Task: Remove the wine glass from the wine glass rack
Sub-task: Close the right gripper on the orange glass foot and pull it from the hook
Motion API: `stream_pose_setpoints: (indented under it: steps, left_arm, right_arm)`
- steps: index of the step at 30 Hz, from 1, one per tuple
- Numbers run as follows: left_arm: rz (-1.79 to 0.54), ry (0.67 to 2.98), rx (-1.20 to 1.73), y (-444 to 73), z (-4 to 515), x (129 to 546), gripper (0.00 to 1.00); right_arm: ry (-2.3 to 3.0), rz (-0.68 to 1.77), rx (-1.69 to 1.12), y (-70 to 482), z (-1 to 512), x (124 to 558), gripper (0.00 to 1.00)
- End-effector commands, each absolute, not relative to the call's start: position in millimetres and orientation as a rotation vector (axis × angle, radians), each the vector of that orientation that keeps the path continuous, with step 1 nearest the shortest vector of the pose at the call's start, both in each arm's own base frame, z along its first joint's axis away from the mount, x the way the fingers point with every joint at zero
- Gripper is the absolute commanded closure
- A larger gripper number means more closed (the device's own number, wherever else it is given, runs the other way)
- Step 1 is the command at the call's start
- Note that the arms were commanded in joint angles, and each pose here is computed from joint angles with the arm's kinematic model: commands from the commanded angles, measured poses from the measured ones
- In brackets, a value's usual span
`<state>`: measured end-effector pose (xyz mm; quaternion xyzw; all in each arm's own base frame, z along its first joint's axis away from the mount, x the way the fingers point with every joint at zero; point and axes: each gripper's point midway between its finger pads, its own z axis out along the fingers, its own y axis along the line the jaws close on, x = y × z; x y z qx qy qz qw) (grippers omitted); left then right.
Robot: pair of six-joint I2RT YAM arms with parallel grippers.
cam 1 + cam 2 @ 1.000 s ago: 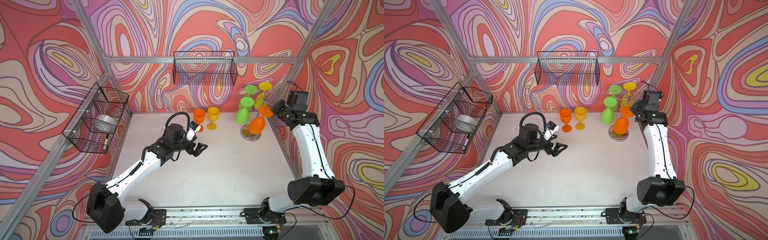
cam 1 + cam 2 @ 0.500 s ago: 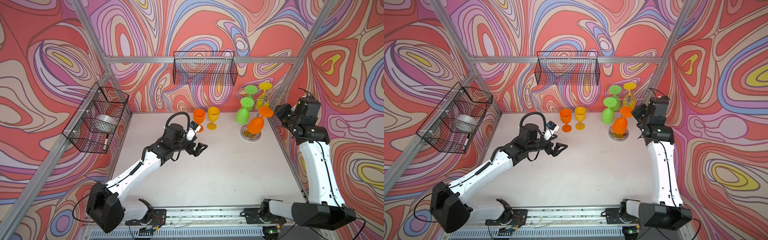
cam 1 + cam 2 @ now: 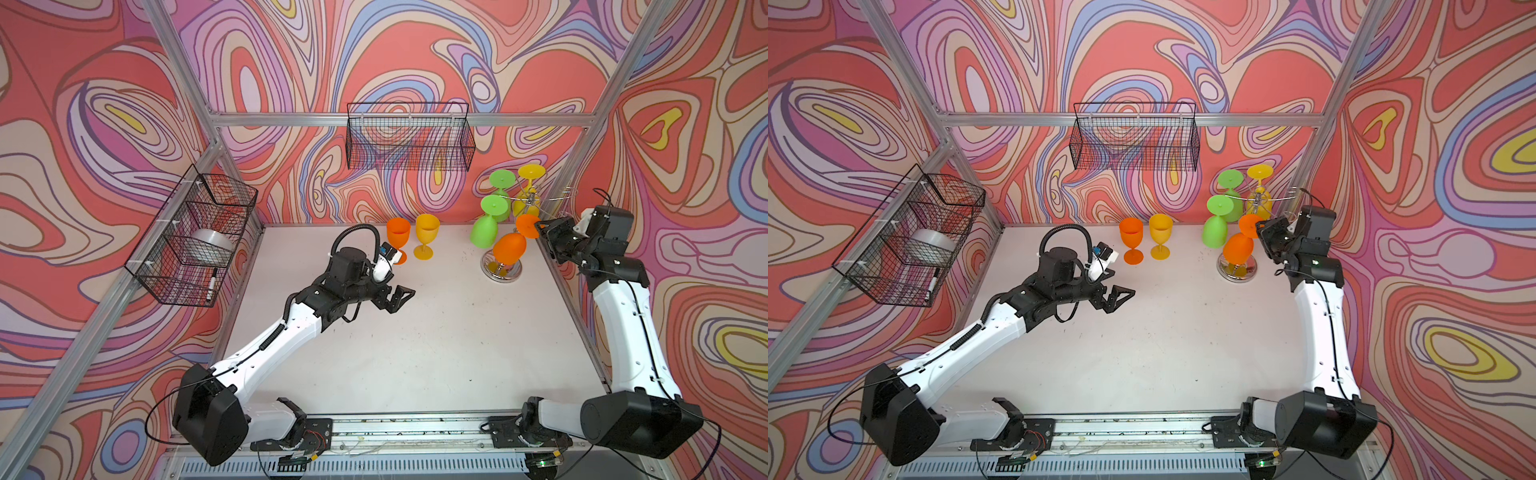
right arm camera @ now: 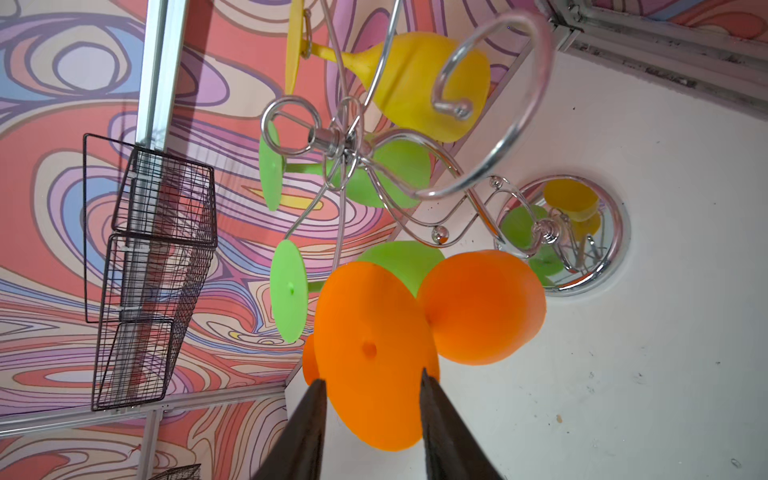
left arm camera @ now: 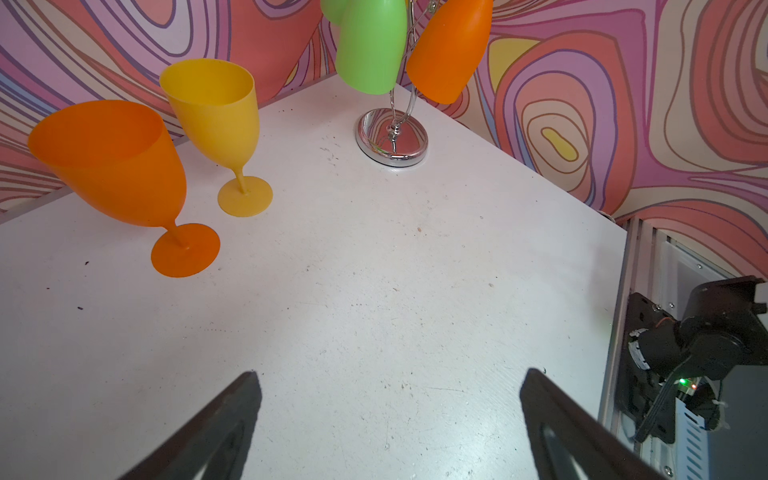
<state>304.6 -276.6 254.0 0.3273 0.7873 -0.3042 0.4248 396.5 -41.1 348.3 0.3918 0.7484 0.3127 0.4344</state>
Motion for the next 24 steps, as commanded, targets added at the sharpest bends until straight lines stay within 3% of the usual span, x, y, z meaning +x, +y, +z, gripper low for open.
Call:
stream_pose_setpoints:
  steps: [1, 10, 24]
  left_arm:
    - [-0.773, 1.929, 0.849, -281, 267, 300, 0.02]
    - [-0.785, 1.933, 0.850, -283, 266, 300, 0.03]
    - [-0.780, 1.931, 0.850, -282, 266, 300, 0.03]
  right_arm:
    - [1.838, 0.860, 0.972, -39, 356, 391, 0.61]
    - [1.827, 0.893, 0.972, -44, 356, 382, 0.61]
    - [1.683, 1.089, 0.985, -40, 359, 403, 0.62]
